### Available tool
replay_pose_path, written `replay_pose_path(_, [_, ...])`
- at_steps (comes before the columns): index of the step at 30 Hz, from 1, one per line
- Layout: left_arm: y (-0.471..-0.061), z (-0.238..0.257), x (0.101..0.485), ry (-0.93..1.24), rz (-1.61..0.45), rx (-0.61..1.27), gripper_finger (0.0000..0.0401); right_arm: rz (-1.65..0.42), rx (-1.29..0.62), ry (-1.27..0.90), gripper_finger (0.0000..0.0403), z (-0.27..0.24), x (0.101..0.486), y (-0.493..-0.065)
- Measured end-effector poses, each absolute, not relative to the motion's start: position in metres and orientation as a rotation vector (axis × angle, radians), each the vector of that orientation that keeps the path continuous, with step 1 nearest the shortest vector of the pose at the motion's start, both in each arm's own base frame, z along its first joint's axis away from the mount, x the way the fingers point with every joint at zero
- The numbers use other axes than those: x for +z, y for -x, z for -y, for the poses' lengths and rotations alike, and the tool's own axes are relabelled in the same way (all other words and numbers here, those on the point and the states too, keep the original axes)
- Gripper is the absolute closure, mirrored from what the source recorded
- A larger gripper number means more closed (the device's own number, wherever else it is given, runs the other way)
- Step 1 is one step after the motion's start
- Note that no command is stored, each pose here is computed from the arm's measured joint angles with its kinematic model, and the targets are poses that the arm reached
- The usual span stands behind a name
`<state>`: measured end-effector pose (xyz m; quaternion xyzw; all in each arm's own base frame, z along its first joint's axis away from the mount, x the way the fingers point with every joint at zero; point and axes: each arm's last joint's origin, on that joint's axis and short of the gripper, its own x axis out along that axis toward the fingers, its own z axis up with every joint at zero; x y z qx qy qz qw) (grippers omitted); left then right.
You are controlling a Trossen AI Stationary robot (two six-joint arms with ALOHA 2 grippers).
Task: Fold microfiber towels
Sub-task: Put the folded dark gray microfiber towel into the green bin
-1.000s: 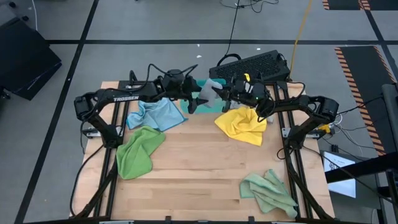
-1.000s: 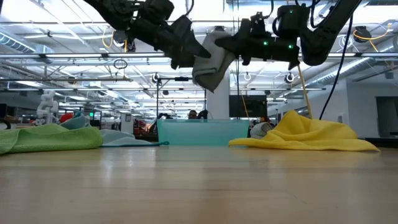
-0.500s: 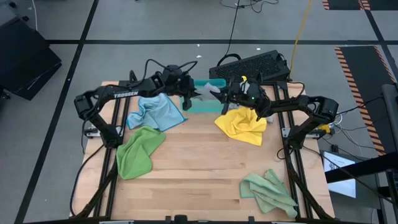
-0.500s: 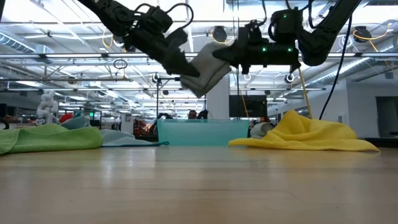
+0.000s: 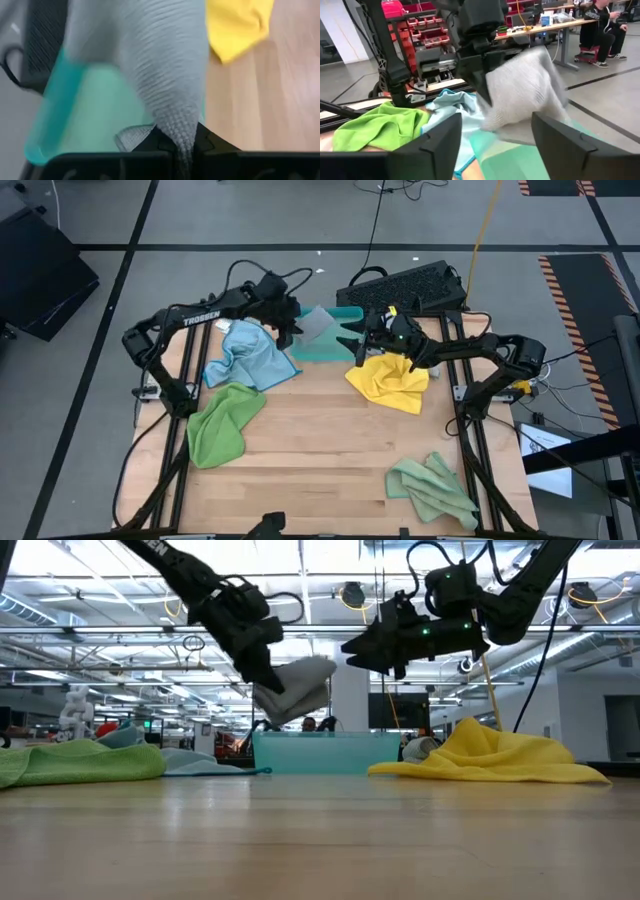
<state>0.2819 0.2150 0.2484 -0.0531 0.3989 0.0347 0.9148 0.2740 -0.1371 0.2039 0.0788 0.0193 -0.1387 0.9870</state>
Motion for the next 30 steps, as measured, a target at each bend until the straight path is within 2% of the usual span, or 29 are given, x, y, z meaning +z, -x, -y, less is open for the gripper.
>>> replay_pose_path(4, [-0.295, -0.225, 0.256, 0.08, -0.967, 0.067, 0.0392, -0.051, -0.278, -0.133, 0.0152, 0.135, 0.212, -0.269])
replay_pose_path(10, [-0.323, -0.251, 0.25, 0.071, -1.069, 0.001, 0.0392, -0.135, -0.277, -0.1, 0.0161, 0.127, 0.226, -0.255])
replay_pose_path(17, [-0.354, -0.254, 0.222, -0.026, -1.213, -0.251, 0.039, -0.214, -0.28, -0.091, 0.0165, 0.114, 0.227, -0.229])
replay_pose_path(21, [-0.361, -0.253, 0.21, -0.091, -1.26, -0.323, 0.0384, -0.204, -0.323, -0.091, 0.0165, 0.105, 0.22, -0.209])
replay_pose_path(26, [-0.358, -0.259, 0.208, -0.103, -1.261, -0.325, 0.0393, -0.185, -0.361, -0.084, 0.0165, 0.096, 0.215, -0.19])
replay_pose_path(30, [-0.352, -0.267, 0.208, -0.072, -1.265, -0.297, 0.0382, -0.158, -0.36, -0.095, 0.0165, 0.092, 0.216, -0.184])
